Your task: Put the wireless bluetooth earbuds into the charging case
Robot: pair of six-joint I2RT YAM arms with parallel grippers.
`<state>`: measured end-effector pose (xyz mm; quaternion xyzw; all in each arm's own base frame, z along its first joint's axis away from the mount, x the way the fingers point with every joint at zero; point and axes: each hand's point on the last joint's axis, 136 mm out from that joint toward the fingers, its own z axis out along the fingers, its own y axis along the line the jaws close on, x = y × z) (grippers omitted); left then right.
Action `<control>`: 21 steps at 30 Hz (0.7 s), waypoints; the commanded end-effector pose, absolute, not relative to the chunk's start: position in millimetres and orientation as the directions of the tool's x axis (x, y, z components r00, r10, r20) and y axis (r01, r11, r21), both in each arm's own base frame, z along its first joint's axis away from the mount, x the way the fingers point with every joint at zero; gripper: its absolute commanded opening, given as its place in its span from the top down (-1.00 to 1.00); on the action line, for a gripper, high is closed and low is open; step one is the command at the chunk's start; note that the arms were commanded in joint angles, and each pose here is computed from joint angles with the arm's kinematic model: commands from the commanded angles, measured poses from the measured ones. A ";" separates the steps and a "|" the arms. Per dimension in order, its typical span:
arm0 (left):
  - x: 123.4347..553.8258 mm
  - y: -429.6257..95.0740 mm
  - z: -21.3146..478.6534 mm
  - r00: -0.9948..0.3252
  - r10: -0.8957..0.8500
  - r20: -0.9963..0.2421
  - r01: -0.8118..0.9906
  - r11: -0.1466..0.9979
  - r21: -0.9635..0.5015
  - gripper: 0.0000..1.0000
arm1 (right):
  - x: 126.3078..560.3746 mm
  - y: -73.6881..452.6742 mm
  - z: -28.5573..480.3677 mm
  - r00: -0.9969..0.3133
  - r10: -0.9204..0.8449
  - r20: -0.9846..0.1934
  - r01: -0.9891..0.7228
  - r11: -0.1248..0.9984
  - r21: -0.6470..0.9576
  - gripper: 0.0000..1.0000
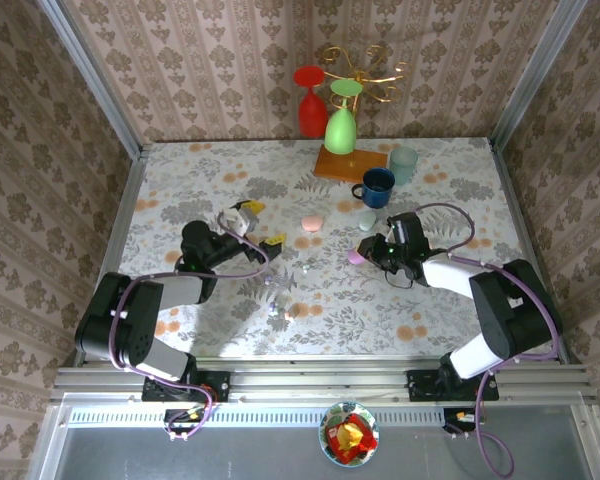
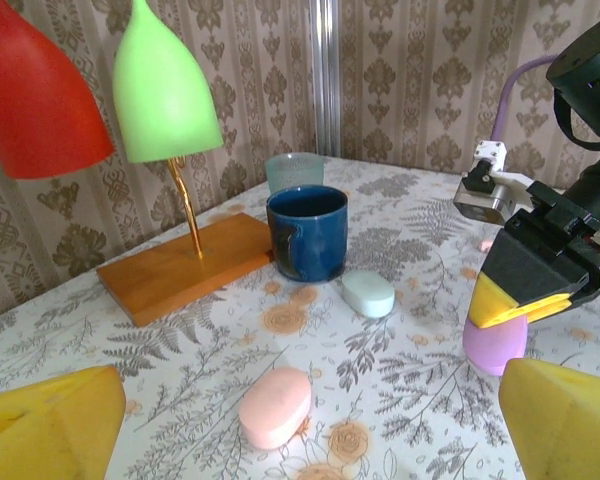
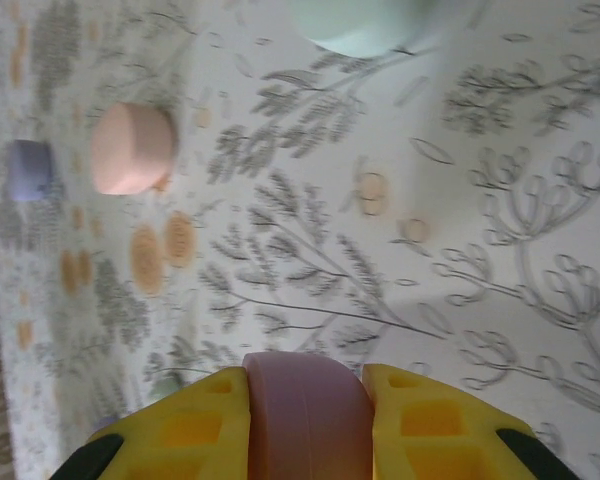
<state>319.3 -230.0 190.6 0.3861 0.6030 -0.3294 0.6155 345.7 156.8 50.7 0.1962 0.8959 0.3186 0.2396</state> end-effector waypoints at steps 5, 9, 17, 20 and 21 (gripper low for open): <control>321.8 -250.1 177.5 0.091 0.250 -0.964 0.902 0.390 0.186 -0.94 | 343.6 139.1 38.6 -0.804 0.479 -0.352 0.219 0.789 0.574 0.24; 328.5 -263.5 165.7 0.103 0.350 -0.931 0.919 0.326 0.224 -0.99 | 346.4 131.3 55.9 -0.782 0.467 -0.412 0.198 0.814 0.546 -0.12; 353.8 -285.6 142.7 0.063 0.498 -0.865 0.956 0.218 0.195 -0.97 | 345.7 108.9 113.0 -0.698 0.428 -0.575 0.140 0.868 0.476 -0.33; 365.7 -294.0 129.9 0.052 0.555 -0.830 0.966 0.183 0.183 -0.94 | 341.6 100.8 126.9 -0.670 0.427 -0.607 0.138 0.876 0.463 -0.33; 369.1 -295.9 125.5 0.052 0.570 -0.820 0.968 0.172 0.181 -0.94 | 340.3 98.4 130.2 -0.662 0.430 -0.615 0.139 0.876 0.463 -0.33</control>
